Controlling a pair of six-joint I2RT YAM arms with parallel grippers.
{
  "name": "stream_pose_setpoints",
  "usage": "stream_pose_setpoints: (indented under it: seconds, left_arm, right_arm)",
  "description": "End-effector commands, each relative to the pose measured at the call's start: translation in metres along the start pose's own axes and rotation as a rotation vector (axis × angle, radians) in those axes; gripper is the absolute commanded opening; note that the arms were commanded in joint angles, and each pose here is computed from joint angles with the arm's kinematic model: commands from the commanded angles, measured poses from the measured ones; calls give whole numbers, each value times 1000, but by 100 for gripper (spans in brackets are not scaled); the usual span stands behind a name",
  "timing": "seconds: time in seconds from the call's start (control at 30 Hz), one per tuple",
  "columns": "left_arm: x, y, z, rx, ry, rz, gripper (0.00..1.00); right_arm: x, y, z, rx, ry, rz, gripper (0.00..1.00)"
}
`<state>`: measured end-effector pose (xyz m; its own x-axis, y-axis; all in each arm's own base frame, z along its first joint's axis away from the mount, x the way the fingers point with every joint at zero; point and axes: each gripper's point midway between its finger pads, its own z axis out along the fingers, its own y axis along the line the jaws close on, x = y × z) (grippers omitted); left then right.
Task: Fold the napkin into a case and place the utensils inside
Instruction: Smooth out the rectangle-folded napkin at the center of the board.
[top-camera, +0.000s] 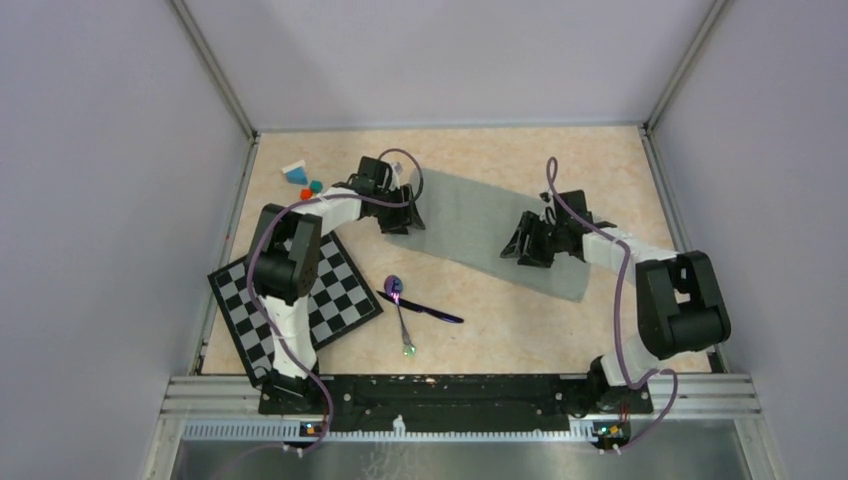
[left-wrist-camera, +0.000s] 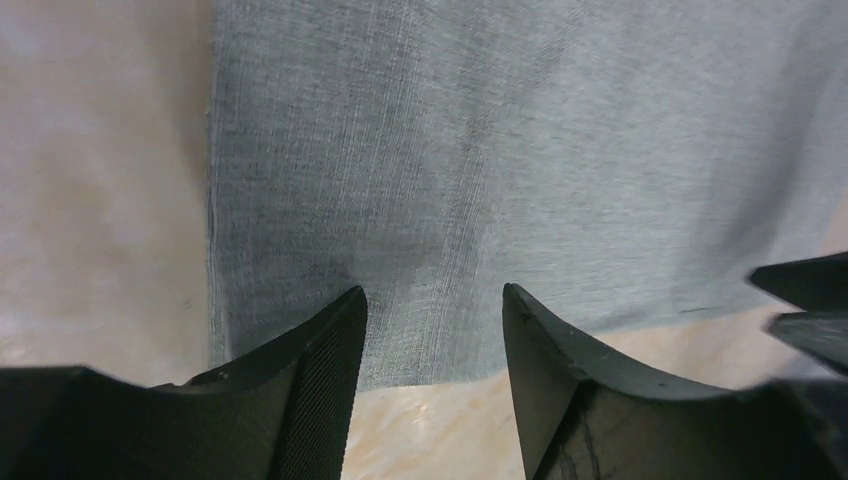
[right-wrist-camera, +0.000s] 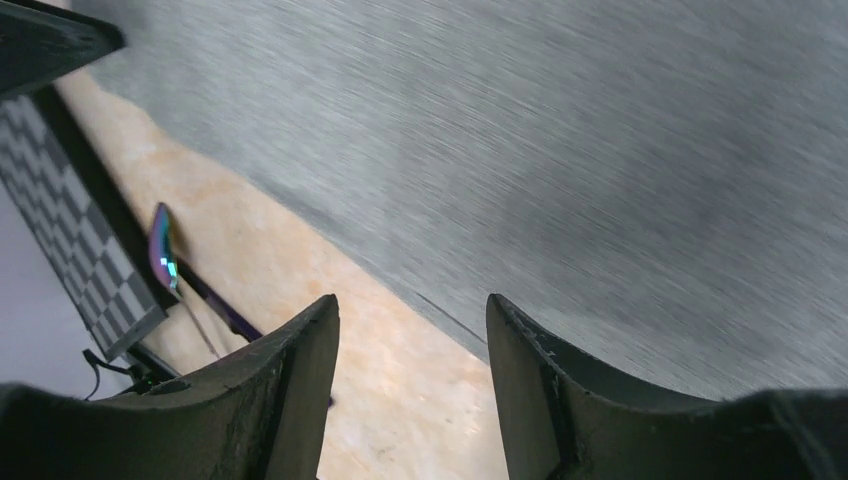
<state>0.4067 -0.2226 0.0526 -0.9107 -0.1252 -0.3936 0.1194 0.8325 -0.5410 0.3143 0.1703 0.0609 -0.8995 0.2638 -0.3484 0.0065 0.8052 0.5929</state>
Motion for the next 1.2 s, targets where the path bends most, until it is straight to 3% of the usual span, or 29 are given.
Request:
stream_pose_setpoints:
  seconds: [0.0,0.13,0.23,0.43,0.73,0.93,1.07,1.17]
  left_arm:
    - [-20,18,18,-50,-55,-37,60]
    - [-21,34,21,-123,-50,-45,60]
    - [-35,15,11,-82,-79,-1,66]
    - [-78,-51,-7,163,-192,86,79]
    - [-159,-94,29,422,-381,135,80]
    - [-191,-55,71,404,-439,47,81]
    - [-188,-10,107,337,-385,-35,82]
    - [-183,6,120,289,-333,-37,82]
  right_arm:
    - [12,-35,-15,79,-12,62,55]
    - [23,-73,-33,258,-34,49,56]
    - [13,-82,-50,353,-60,6,56]
    - [-47,-39,-59,231,-185,-42,62]
    - [-138,-56,-39,25,-296,94,60]
    - [-153,-111,-19,19,-297,182,60]
    - [-144,-159,-22,103,-281,248,60]
    - [-141,-162,-35,172,-266,220,60]
